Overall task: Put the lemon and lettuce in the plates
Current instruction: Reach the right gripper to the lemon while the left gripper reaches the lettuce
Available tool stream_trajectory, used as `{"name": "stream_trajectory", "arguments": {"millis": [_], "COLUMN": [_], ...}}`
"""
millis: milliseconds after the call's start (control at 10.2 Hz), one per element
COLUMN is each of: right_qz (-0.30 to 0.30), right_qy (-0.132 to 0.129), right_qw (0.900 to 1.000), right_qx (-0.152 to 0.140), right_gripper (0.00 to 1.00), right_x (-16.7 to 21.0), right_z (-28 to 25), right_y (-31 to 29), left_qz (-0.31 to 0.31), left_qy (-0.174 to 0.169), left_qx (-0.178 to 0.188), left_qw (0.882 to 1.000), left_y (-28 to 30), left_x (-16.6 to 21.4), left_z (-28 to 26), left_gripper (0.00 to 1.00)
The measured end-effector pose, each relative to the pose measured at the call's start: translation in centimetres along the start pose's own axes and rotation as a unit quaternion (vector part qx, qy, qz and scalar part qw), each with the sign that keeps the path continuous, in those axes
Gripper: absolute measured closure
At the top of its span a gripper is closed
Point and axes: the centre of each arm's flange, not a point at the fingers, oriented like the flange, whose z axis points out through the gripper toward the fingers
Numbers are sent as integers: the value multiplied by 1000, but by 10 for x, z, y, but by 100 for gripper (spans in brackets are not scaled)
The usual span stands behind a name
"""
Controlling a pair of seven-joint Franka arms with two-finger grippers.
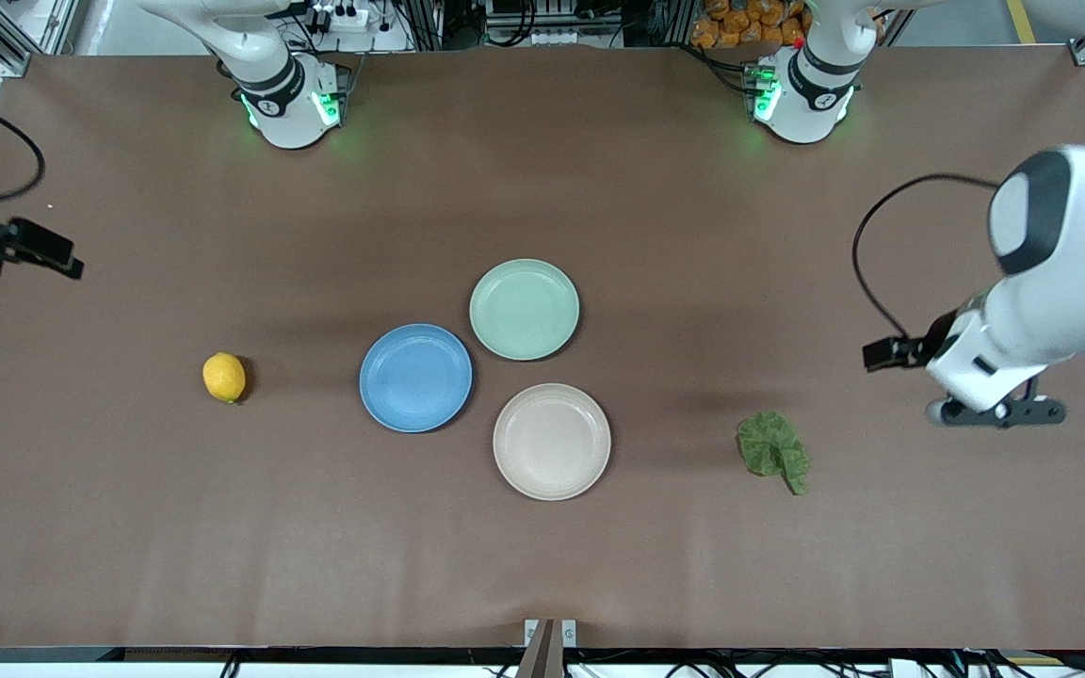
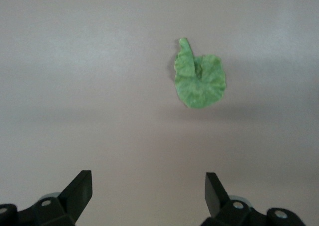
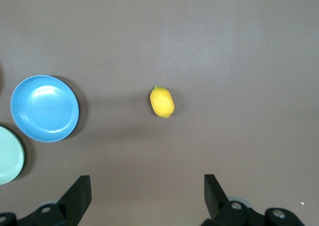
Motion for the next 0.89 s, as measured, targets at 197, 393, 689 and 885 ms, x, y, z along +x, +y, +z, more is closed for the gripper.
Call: {"name": "stream_trajectory", "arguments": {"millis": [197, 393, 689, 885], "right_qz": [1, 1, 2, 2], "right_qy": [2, -8, -15, -18], "right_qw": [1000, 1000, 1000, 1000], "right_qx": [-1, -2, -4, -6], "right_gripper": [0, 0, 0, 0], "right_x": [10, 15, 22, 21], "right_z": [49, 95, 158, 201], "right_y": [1, 1, 1, 2], "left_qz": [-17, -36, -63, -67], "left_qy": [4, 13, 22, 30], "left_qx": [-3, -7, -13, -17], "left_qw": [1000, 999, 998, 997], "left_y": [7, 16, 50, 63], "left_x": [15, 27, 43, 49], "left_z": [32, 59, 123, 150], "left_gripper": [0, 0, 0, 0]}}
